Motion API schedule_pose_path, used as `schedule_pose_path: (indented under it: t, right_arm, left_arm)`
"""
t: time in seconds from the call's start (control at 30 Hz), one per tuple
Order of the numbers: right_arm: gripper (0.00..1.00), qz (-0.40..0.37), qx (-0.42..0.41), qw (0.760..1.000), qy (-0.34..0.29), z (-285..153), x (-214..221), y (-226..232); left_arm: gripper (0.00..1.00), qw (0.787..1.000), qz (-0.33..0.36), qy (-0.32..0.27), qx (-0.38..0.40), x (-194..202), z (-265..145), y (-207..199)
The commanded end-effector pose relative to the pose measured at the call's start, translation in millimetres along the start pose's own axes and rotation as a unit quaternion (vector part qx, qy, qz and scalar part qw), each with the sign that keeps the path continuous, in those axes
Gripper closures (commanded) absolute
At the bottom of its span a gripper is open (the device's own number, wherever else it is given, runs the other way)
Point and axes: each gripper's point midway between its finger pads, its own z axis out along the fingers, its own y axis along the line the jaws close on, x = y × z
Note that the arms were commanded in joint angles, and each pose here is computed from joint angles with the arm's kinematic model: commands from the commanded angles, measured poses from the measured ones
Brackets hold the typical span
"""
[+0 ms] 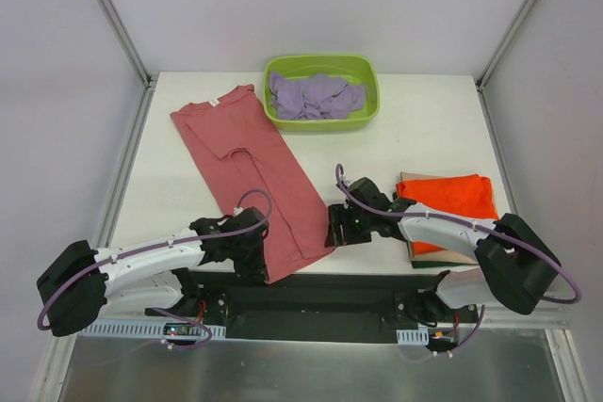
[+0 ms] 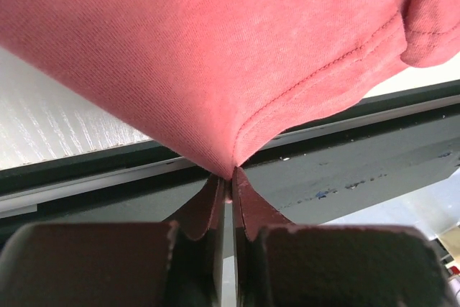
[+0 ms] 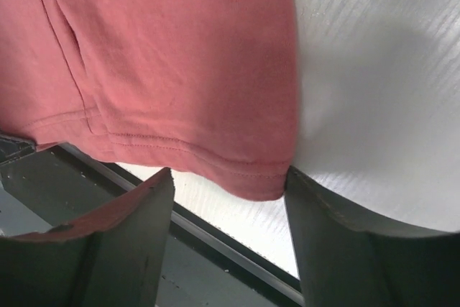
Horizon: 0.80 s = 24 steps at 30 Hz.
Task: Fold and stack the t-shirts
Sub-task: Grab the bottom of the folded rectangular tshirt with both arms
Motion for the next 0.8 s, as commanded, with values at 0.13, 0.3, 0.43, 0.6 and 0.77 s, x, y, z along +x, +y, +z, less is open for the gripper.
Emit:
schedule_pose_path:
  t: [0.13,0.3,0.43,0.6,0.77]
  right_arm:
    - [0.56,0.019,0.049,0.999,0.002,12,11,-18]
    - [0.84,-0.004,0.062,0.998,-0.034,12,-6,-13]
    - [0.93,-0.060,0.027,0.996,-0.060,6,-29,17]
    - [0.96,-0.082,0.005,0.990,-0.112,-7,-66,49]
    - [0.97,-0.111,-0.028,0.983,-0.141,-15,-106,87]
  left_arm:
    - [1.00,1.000,-0.008,0.012,0.019,5,-4,-11]
    - [1.00,0.999,-0.001,-0.028,0.028,-10,-11,-17]
    - [1.00,0.995,-0.003,-0.092,0.043,-31,-23,-20]
    - [1.00,0.983,-0.026,-0.169,0.072,-62,-44,-21]
    - [1.00,0.969,-0.045,-0.228,0.078,-101,-64,-16]
